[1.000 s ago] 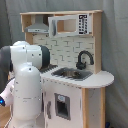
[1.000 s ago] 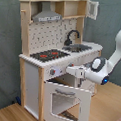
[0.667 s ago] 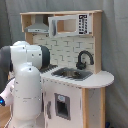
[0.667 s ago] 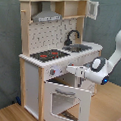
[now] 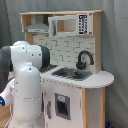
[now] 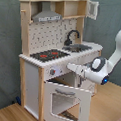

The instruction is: Play with the kitchen

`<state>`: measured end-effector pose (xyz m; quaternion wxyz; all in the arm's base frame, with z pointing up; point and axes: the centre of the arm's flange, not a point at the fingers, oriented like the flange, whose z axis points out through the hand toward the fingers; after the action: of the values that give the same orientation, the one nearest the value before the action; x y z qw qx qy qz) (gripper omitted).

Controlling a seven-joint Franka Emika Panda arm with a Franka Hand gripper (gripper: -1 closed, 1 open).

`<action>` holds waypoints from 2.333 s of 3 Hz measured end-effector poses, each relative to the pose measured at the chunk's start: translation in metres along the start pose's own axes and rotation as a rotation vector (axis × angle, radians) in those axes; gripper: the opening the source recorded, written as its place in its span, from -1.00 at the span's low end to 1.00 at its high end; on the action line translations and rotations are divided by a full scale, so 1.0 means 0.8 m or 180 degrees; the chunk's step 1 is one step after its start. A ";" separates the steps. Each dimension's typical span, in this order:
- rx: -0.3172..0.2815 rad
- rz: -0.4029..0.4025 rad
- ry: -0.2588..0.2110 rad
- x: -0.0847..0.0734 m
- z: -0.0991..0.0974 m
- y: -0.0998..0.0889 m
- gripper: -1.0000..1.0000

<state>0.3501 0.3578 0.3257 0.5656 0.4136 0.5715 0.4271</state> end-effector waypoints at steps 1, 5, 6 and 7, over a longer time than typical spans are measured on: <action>0.0000 0.0327 0.0003 0.000 0.000 0.001 -1.00; 0.0001 0.1421 0.0013 0.002 0.000 0.002 -1.00; 0.0007 0.1424 0.0017 0.002 -0.001 0.002 1.00; 0.0116 0.1155 0.0365 0.036 -0.037 0.010 1.00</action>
<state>0.3199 0.3868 0.3249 0.4382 0.4951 0.5265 0.5345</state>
